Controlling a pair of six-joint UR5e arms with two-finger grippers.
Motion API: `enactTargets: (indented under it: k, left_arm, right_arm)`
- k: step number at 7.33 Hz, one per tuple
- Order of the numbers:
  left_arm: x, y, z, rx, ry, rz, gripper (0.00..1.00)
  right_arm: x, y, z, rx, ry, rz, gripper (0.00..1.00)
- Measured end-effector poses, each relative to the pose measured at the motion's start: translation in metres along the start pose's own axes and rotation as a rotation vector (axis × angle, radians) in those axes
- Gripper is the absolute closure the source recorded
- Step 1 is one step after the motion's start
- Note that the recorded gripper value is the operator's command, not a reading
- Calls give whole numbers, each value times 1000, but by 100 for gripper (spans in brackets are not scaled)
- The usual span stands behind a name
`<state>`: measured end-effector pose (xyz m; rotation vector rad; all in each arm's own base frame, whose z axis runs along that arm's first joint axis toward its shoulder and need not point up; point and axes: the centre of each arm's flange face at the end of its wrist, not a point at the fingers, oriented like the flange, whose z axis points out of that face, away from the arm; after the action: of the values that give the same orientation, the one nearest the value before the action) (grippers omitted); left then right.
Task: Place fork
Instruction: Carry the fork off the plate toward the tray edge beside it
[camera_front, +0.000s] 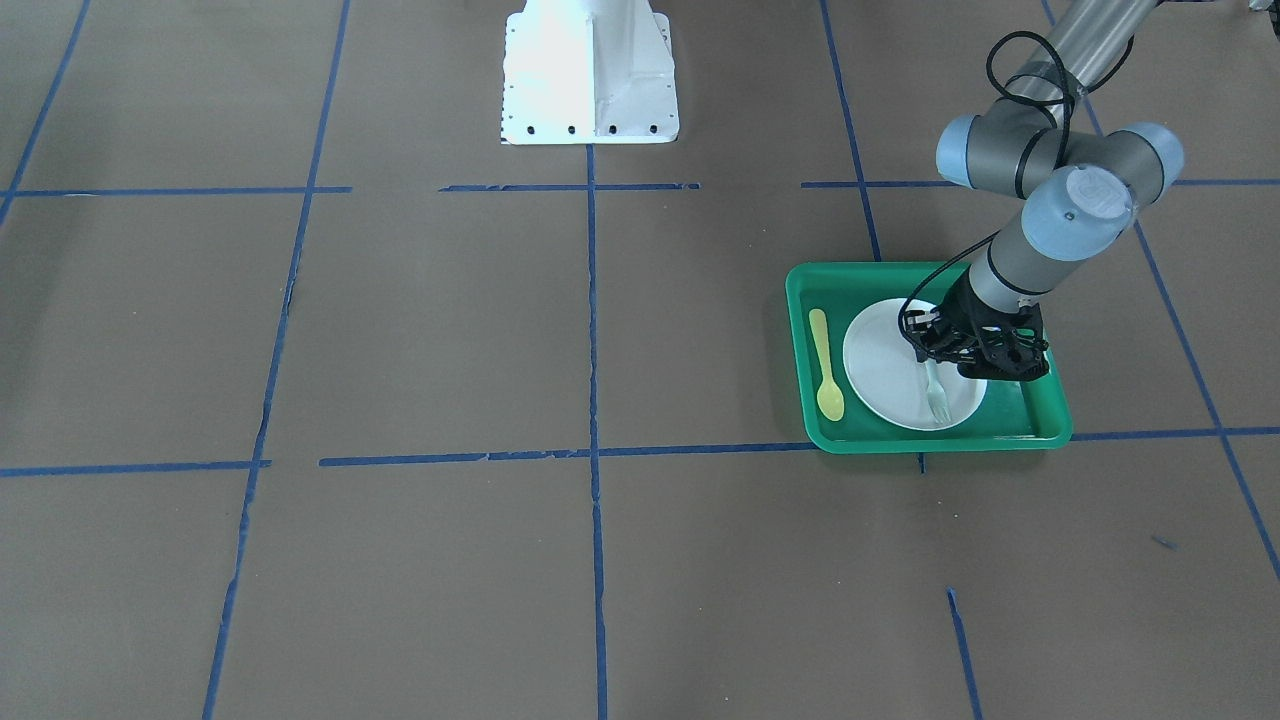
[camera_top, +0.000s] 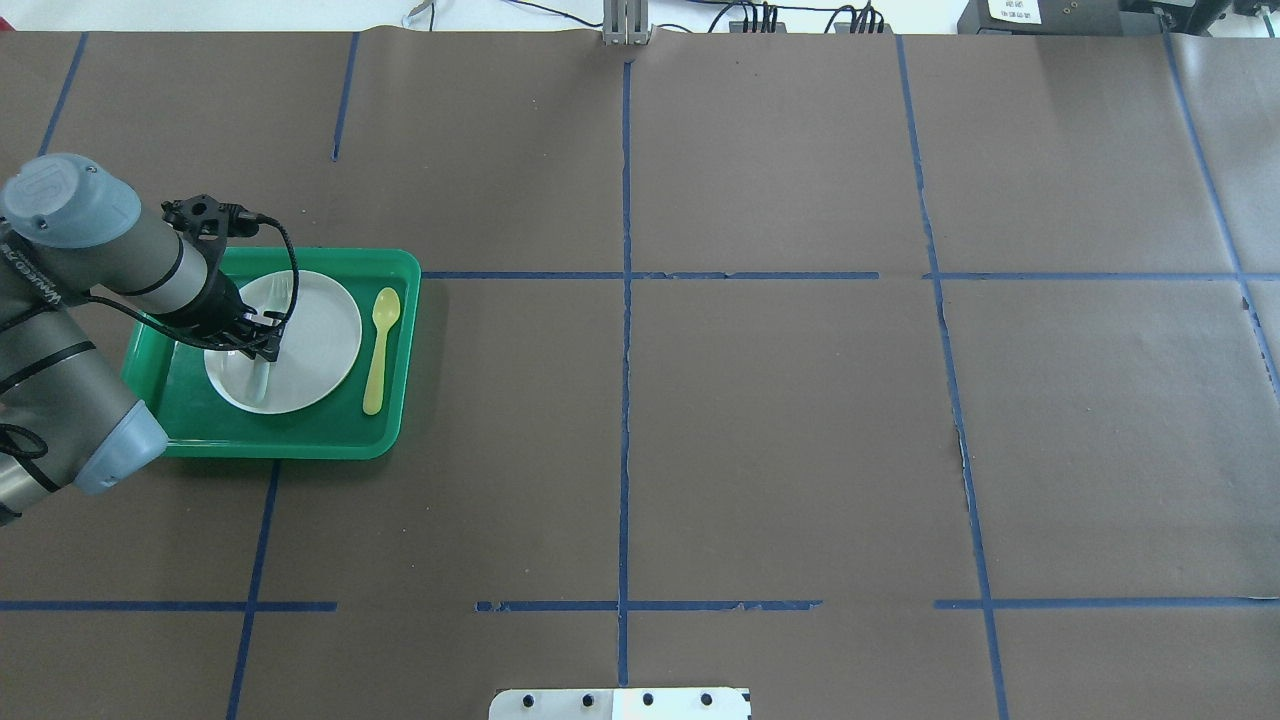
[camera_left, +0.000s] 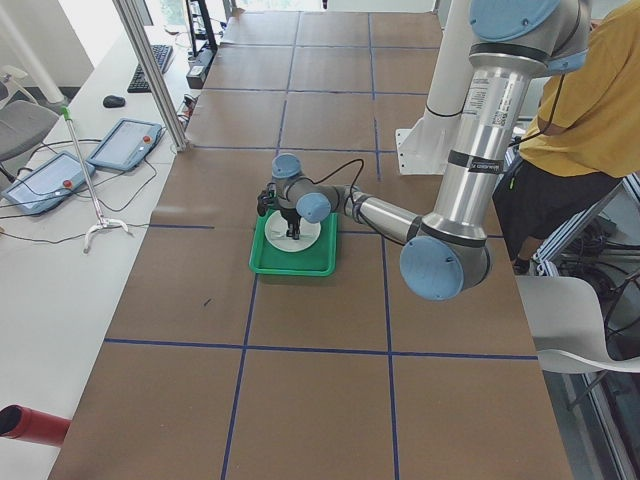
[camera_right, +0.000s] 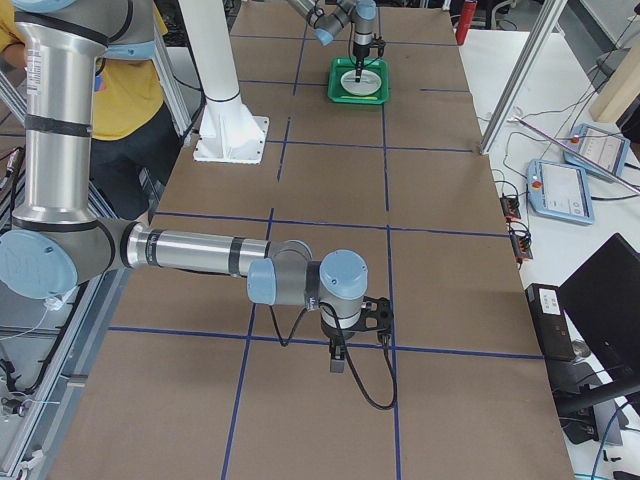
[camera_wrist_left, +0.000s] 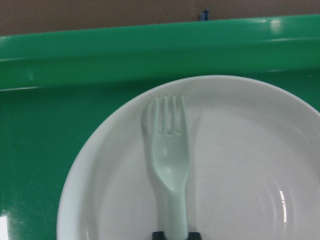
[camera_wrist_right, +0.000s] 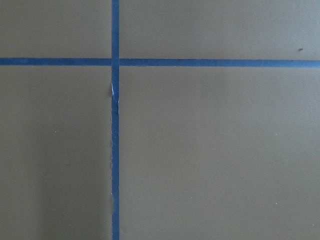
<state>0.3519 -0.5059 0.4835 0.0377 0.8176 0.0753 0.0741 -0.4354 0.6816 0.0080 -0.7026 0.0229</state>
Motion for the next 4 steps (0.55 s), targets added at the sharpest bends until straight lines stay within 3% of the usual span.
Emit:
enactTargets:
  k: [2, 4]
  left_arm:
    - [-7, -7, -30, 38, 17, -4, 100]
    - [-56, 2, -45, 45, -16, 47, 100]
  right_arm:
    - [0, 0, 0, 0, 0, 0, 0]
    - [0, 0, 0, 0, 0, 0, 0]
